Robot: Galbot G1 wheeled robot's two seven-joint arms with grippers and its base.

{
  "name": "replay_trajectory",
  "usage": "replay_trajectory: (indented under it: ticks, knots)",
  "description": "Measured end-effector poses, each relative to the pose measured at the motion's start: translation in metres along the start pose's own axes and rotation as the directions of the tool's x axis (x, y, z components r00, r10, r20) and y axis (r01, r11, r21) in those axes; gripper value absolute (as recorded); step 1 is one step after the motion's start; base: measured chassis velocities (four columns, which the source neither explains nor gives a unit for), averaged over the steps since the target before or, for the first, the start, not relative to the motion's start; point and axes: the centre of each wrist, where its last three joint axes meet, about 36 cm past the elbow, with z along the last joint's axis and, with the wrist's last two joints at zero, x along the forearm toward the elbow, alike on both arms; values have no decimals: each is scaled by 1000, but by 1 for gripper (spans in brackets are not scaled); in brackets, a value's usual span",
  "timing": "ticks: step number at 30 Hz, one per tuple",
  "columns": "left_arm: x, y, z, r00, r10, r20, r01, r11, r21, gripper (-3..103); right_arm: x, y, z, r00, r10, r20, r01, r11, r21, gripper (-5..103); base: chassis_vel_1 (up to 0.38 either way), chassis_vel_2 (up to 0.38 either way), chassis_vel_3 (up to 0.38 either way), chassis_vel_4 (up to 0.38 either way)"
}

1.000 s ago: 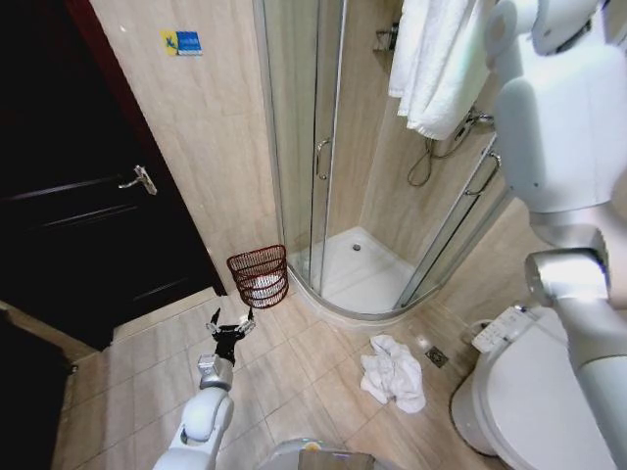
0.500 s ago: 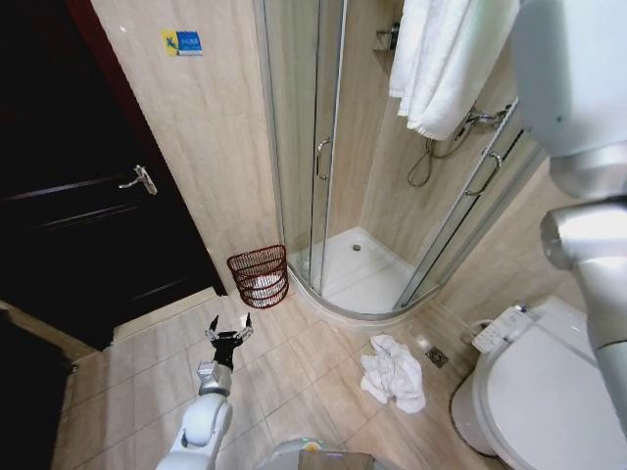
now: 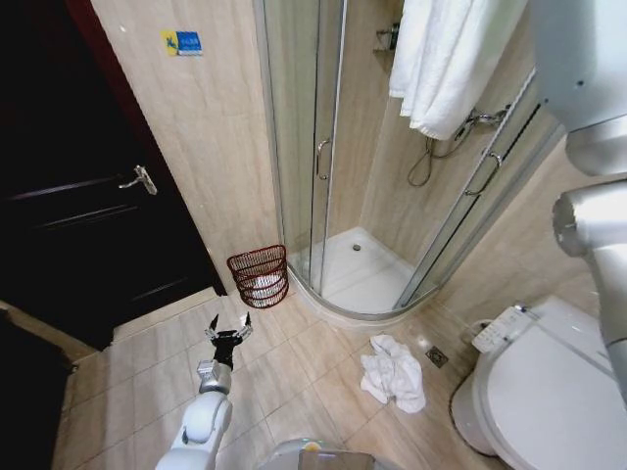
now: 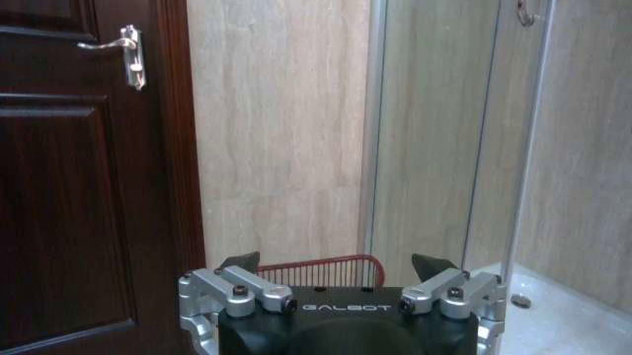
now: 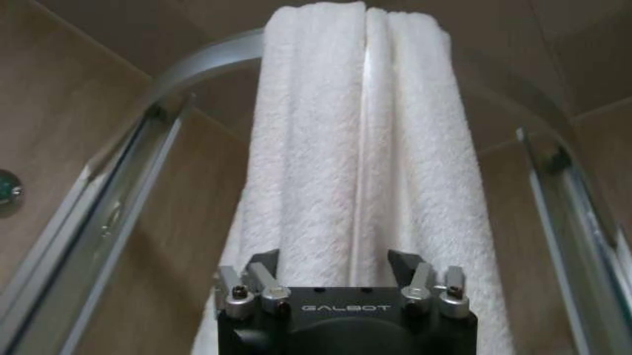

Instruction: Discard the used towel into the hamper.

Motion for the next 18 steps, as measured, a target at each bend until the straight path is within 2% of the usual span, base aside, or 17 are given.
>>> replay_trajectory:
  ticks: [3,6,7,9,10,12,13,15,16,18]
  knots:
    - [-1,0,1,1000,-1,0,1,1000,0,100,2,2,3,1000,-7,0,7,1000,-2,66,0,0,0,0]
    - [-2,1,3,1000,-2,-3,2,1000,-2,100,5,5,10,1000,-18,2,18,1000,-2,50,0,0,0,0]
    - [-2,1,3,1000,-2,-3,2,1000,-2,100,5,5,10,1000,-18,2,18,1000,-2,50,0,0,0,0]
    - [-2,1,3,1000,-3,-1,3,1000,-1,100,7,4,16,1000,-26,8,26,1000,7,39,0,0,0,0]
    - [-2,1,3,1000,-3,0,3,1000,-1,100,7,4,18,1000,-27,9,27,1000,9,39,0,0,0,0]
    - [-3,1,3,1000,-1,5,1,1000,0,100,7,2,22,1000,-26,10,26,1000,9,28,0,0,0,0]
    - [-3,1,3,1000,-1,5,1,1000,0,100,7,2,22,1000,-26,10,26,1000,9,28,0,0,0,0]
    - [-4,-1,3,1000,4,9,-4,1000,-4,100,8,1,24,1000,-26,10,26,1000,9,18,0,0,0,0]
    - [-4,-1,3,1000,4,9,-4,1000,-4,100,8,1,24,1000,-26,10,26,1000,9,18,0,0,0,0]
    - [-4,-2,1,1000,4,14,-4,1000,-1,100,9,0,25,999,-30,12,30,1000,10,9,0,0,0,0]
